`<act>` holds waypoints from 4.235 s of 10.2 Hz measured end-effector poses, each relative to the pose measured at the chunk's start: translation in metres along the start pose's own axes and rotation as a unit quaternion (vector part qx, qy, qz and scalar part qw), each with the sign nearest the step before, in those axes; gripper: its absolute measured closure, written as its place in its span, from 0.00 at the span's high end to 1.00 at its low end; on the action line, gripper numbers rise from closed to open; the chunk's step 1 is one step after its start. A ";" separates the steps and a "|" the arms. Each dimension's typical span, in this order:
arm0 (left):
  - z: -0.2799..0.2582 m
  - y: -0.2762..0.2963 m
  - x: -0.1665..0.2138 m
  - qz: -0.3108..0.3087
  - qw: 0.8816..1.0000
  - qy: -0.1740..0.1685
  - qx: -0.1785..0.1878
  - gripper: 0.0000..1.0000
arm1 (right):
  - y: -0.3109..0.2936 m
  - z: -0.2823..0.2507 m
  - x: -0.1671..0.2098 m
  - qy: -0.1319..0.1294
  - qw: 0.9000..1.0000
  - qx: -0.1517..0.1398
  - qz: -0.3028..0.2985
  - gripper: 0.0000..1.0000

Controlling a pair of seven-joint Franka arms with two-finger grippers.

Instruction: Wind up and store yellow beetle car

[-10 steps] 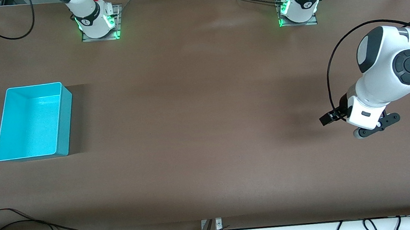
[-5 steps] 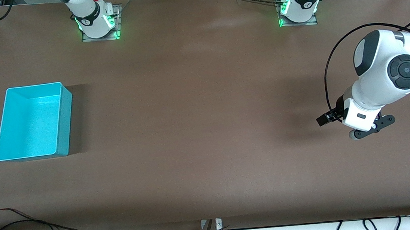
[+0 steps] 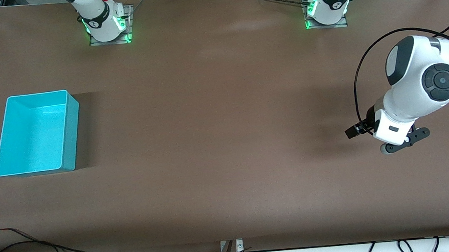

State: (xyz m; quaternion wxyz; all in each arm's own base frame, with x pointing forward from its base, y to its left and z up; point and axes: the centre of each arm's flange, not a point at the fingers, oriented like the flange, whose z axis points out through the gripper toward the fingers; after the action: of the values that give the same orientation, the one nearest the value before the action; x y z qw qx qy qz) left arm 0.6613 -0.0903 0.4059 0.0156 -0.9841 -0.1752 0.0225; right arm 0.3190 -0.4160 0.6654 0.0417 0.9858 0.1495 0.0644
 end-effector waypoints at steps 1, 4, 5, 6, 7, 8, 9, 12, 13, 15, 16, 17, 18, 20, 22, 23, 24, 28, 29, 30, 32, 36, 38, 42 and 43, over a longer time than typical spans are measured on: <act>0.000 0.000 0.000 0.000 1.000 0.000 0.000 1.00 | 0.006 0.007 -0.017 -0.003 1.000 0.004 -0.002 1.00; 0.000 0.000 0.000 0.000 1.000 0.000 0.000 1.00 | 0.014 0.031 -0.050 -0.011 0.998 0.021 -0.063 1.00; 0.000 0.000 0.000 0.000 1.000 0.000 0.000 1.00 | 0.016 0.042 -0.065 -0.009 0.995 0.032 -0.092 1.00; 0.001 0.001 0.000 0.000 1.000 0.000 0.000 1.00 | 0.018 0.052 -0.080 -0.003 0.991 0.046 -0.128 1.00; 0.001 0.002 -0.001 0.001 1.000 -0.001 0.000 1.00 | 0.020 0.060 -0.091 0.006 0.984 0.058 -0.169 1.00; 0.002 0.004 -0.002 0.002 1.000 -0.001 0.000 1.00 | 0.020 0.067 -0.096 0.011 0.974 0.070 -0.214 1.00; 0.003 0.004 -0.002 0.002 1.000 -0.002 0.000 1.00 | 0.018 0.077 -0.094 0.018 0.961 0.090 -0.261 1.00; 0.003 0.000 0.001 -0.001 1.000 -0.002 0.001 1.00 | 0.017 0.122 -0.078 0.045 0.898 0.150 -0.411 1.00; 0.003 -0.001 0.002 -0.003 1.000 -0.002 0.001 1.00 | 0.020 0.140 -0.076 0.047 0.877 0.166 -0.449 1.00; 0.002 -0.003 0.003 -0.004 1.000 -0.001 0.000 1.00 | 0.029 0.162 -0.091 0.047 0.847 0.185 -0.495 1.00; 0.002 -0.003 0.003 -0.004 1.000 -0.001 0.000 1.00 | 0.034 0.169 -0.101 0.046 0.839 0.188 -0.509 1.00; 0.002 -0.003 0.003 -0.005 1.000 -0.001 0.000 1.00 | 0.043 0.176 -0.112 0.048 0.835 0.185 -0.515 1.00; 0.002 -0.003 0.003 -0.005 1.000 -0.001 0.000 1.00 | 0.056 0.185 -0.125 0.045 0.836 0.172 -0.519 1.00; 0.001 -0.007 0.005 -0.008 1.000 0.000 -0.001 1.00 | 0.088 0.203 -0.155 0.008 0.845 0.138 -0.516 1.00; -0.001 -0.011 0.007 -0.011 1.000 0.001 -0.001 1.00 | 0.107 0.221 -0.176 -0.026 0.854 0.135 -0.502 1.00; -0.002 -0.013 0.009 -0.013 1.000 0.002 -0.001 1.00 | 0.111 0.232 -0.195 -0.035 0.860 0.139 -0.490 1.00; -0.003 -0.014 0.009 -0.015 1.000 0.003 -0.002 1.00 | 0.110 0.242 -0.219 -0.036 0.865 0.149 -0.478 1.00; -0.002 -0.019 0.009 -0.017 1.000 -0.005 0.004 1.00 | 0.100 0.302 -0.276 -0.022 0.876 0.180 -0.448 1.00; -0.002 -0.020 0.009 -0.018 1.000 -0.005 0.005 1.00 | 0.100 0.317 -0.272 -0.012 0.874 0.181 -0.452 1.00; -0.002 -0.021 0.009 -0.018 1.000 -0.005 0.005 1.00 | 0.100 0.335 -0.265 0.001 0.871 0.182 -0.457 1.00; -0.002 -0.021 0.009 -0.018 1.000 -0.005 0.005 1.00 | 0.101 0.368 -0.254 0.021 0.867 0.180 -0.465 1.00; -0.002 -0.020 0.009 -0.018 1.000 -0.005 0.005 1.00 | 0.095 0.410 -0.269 0.037 0.867 0.192 -0.459 1.00; -0.002 -0.020 0.009 -0.018 1.000 -0.005 0.005 1.00 | 0.093 0.420 -0.286 0.041 0.870 0.195 -0.452 1.00; -0.002 -0.020 0.009 -0.018 1.000 -0.005 0.005 1.00 | 0.107 0.436 -0.286 0.039 0.870 0.167 -0.463 1.00; -0.002 -0.020 0.009 -0.018 1.000 -0.005 0.005 1.00 | 0.110 0.438 -0.287 0.037 0.870 0.165 -0.463 1.00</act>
State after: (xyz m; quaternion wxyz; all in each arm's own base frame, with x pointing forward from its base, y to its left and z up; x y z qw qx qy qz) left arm 0.6631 -0.0680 0.4088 0.0196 -0.9806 -0.1929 0.0283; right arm 0.1399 -0.6346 0.2111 -0.1020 0.7928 0.5989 0.0482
